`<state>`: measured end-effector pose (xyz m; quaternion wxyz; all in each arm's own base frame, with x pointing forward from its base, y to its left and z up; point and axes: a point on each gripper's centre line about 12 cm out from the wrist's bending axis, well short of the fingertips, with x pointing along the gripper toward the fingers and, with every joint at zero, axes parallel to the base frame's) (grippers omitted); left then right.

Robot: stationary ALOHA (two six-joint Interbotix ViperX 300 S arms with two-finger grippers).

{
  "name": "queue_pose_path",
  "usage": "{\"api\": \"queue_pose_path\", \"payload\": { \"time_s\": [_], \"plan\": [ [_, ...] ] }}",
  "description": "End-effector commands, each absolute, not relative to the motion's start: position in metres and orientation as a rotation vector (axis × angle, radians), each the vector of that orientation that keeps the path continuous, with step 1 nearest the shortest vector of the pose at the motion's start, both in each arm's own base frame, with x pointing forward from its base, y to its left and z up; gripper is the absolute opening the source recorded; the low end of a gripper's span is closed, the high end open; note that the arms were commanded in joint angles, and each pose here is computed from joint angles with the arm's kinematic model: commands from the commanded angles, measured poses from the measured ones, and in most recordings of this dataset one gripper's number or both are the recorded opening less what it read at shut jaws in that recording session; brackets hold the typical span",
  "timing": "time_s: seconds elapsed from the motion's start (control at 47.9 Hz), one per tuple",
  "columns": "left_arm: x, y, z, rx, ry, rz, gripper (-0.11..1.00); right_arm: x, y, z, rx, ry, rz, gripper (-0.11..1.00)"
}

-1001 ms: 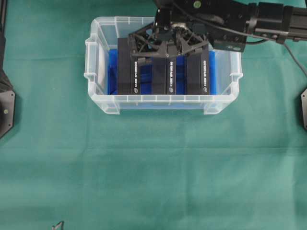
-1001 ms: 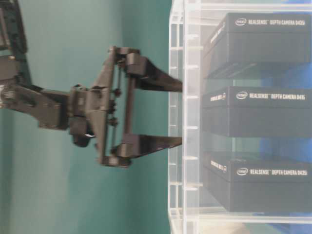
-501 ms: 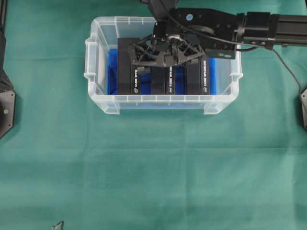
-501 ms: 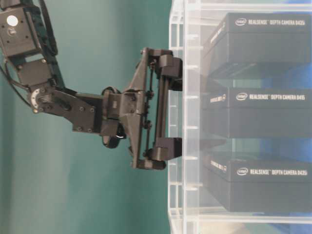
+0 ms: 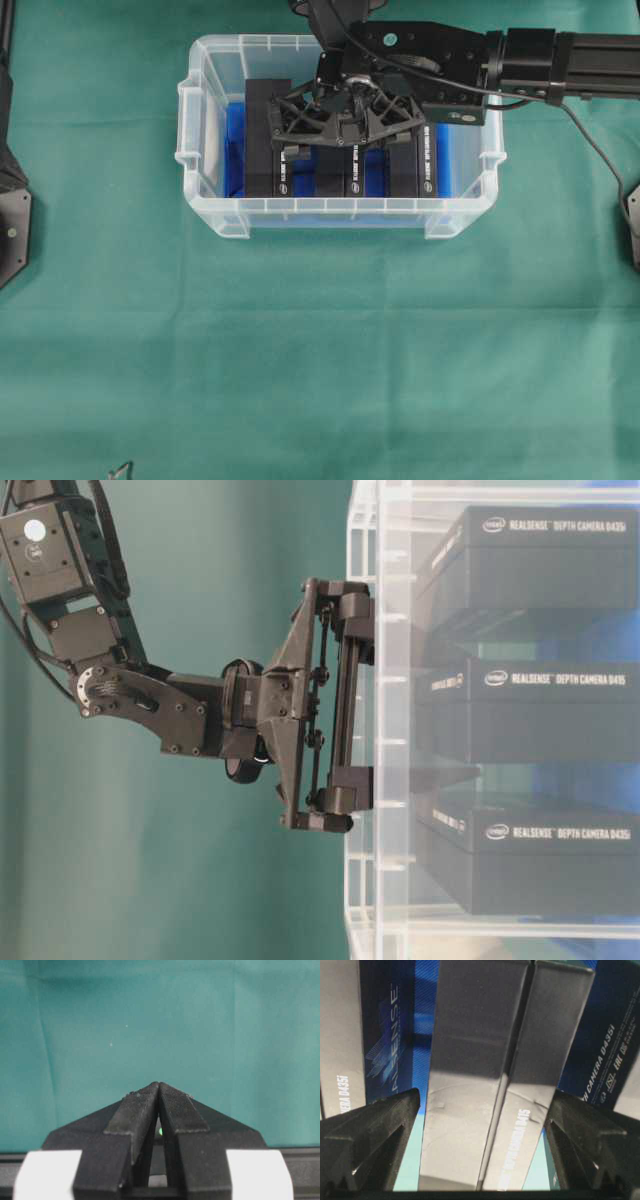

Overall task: Take the box out of the case with the right arm.
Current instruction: 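Close the right gripper on the middle box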

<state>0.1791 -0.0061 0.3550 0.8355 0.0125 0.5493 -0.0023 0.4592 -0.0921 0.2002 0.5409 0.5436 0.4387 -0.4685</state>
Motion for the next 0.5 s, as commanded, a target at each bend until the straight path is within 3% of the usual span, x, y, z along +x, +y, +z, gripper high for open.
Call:
{"api": "queue_pose_path", "payload": {
  "time_s": [0.0, 0.334, 0.396, 0.48],
  "plan": [
    [0.1807, -0.0055, 0.3637, 0.025, 1.134, -0.002, 0.02, 0.46, -0.0905, 0.2133, 1.305, 1.014, -1.089, 0.93],
    [0.1807, -0.0055, 0.3637, 0.025, 1.134, -0.002, 0.02, 0.4602, -0.086, 0.2125, 1.345, 1.036, -1.082, 0.9],
    [0.1807, -0.0055, 0.3637, 0.025, 1.134, -0.002, 0.02, 0.4603, -0.0855, 0.2115, 1.351, 1.042, -1.086, 0.85],
    [0.1807, -0.0055, 0.3637, 0.026, 1.134, -0.002, 0.02, 0.4604, -0.0864, 0.2108, 1.36, 1.03, -1.103, 0.68]
  ]
}}
